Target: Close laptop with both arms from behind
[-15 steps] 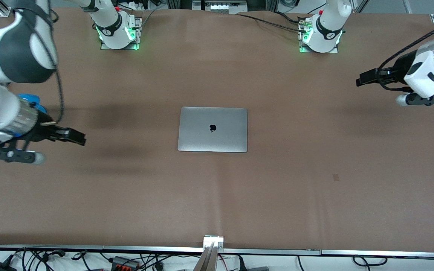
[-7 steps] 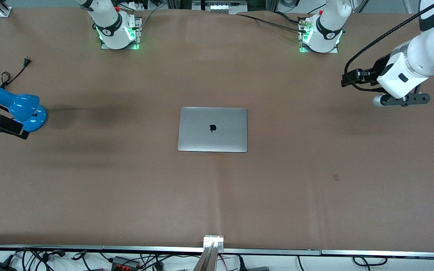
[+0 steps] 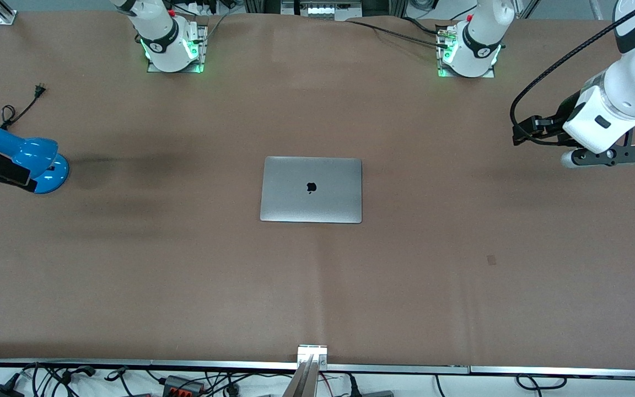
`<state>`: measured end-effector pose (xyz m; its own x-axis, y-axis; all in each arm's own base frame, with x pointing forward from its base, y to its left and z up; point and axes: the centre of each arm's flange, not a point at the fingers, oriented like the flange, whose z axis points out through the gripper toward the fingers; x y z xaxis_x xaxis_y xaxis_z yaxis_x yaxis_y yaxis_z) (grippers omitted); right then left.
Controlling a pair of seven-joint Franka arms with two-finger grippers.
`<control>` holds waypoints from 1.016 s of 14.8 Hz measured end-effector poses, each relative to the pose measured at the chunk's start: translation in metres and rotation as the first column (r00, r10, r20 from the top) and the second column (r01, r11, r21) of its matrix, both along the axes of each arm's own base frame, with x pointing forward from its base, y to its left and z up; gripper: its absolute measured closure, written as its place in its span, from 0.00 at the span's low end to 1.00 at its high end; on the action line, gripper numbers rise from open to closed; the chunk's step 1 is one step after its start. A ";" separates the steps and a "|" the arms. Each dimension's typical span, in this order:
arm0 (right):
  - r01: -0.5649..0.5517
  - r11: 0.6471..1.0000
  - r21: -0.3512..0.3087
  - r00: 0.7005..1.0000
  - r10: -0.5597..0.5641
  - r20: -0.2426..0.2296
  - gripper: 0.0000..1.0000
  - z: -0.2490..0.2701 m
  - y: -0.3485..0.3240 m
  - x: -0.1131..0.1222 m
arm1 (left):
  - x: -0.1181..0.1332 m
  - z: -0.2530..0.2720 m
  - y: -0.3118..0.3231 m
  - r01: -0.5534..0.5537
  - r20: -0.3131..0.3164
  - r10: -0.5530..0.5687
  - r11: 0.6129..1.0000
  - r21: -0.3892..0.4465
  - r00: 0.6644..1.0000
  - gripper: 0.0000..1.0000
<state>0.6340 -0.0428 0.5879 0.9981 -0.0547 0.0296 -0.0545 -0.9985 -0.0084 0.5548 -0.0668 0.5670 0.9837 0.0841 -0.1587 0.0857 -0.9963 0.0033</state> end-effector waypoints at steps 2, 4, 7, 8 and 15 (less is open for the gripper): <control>-0.004 1.000 -0.016 1.000 0.004 -0.018 0.00 -0.006 0.000 -0.017 | 0.000 0.002 0.002 0.010 0.004 -0.010 1.000 0.000 1.000 0.00; -0.007 1.000 -0.018 0.999 0.006 -0.037 0.00 -0.011 0.001 -0.034 | 0.000 0.003 0.003 0.010 0.005 -0.010 1.000 0.000 1.000 0.00; -0.008 1.000 -0.014 0.999 0.008 -0.042 0.00 -0.013 0.002 -0.058 | 0.001 0.004 0.003 0.010 0.012 -0.010 1.000 -0.001 1.000 0.00; -0.009 1.000 -0.012 0.999 0.009 -0.047 0.00 -0.014 0.002 -0.066 | 0.001 0.004 0.003 0.012 0.014 -0.012 1.000 -0.001 1.000 0.00; -0.018 1.000 -0.008 0.999 0.018 -0.033 0.00 -0.005 0.006 -0.096 | 0.001 0.005 0.003 0.021 0.016 -0.021 1.000 -0.003 1.000 0.00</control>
<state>0.5377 -0.0371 0.5831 0.9993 -0.0370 -0.0029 -0.0370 -0.9993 0.0010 0.5557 -0.0642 0.5716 0.9877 0.0626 -0.1435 0.0643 -0.9979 0.0073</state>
